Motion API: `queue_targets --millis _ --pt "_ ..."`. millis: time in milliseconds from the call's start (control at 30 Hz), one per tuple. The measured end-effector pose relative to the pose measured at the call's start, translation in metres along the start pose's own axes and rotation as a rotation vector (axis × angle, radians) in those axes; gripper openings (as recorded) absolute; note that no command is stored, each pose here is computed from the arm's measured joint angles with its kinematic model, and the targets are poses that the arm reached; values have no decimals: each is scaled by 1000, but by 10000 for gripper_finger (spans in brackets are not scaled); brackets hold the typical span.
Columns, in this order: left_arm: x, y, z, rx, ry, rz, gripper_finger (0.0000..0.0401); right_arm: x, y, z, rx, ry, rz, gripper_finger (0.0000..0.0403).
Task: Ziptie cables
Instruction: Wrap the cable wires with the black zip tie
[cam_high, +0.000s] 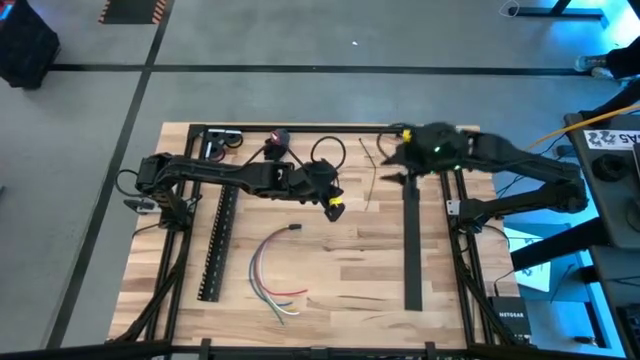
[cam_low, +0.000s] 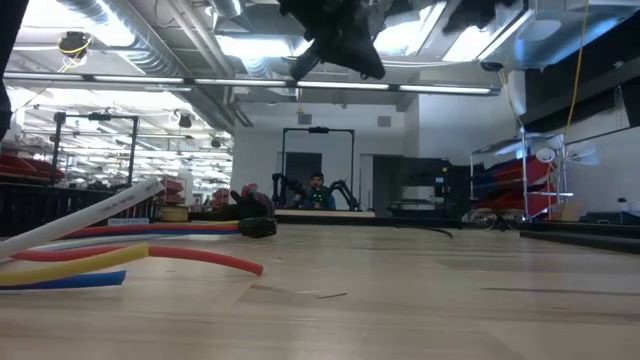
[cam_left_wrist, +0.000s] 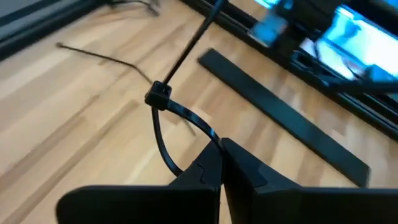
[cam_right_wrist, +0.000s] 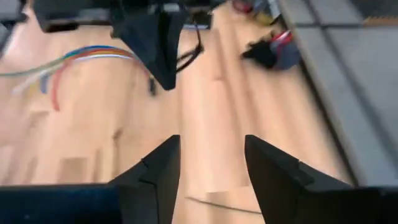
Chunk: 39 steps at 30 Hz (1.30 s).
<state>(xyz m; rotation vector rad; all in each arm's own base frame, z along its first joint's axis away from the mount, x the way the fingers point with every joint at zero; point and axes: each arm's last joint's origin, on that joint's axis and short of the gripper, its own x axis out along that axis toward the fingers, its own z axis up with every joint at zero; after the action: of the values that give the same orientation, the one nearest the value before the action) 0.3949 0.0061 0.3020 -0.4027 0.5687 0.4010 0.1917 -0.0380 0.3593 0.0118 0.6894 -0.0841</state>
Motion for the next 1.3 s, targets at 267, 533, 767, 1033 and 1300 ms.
queue_targets --millis 267,533,767,1033,1300 --pt "-3 -14 5 241 -89 -87 0 66 6 -47 380 -219 129 170" --pt "-6 -24 6 463 -109 -251 0 91 18 -43 425 -445 199 169" --pt "-8 -29 6 488 -128 -326 0 91 21 -38 387 -487 267 169" --pt "-8 -29 6 455 -124 -324 0 91 26 -38 301 -494 277 44" --pt "-10 -24 6 375 -36 -296 25 84 27 -39 178 -490 291 3"
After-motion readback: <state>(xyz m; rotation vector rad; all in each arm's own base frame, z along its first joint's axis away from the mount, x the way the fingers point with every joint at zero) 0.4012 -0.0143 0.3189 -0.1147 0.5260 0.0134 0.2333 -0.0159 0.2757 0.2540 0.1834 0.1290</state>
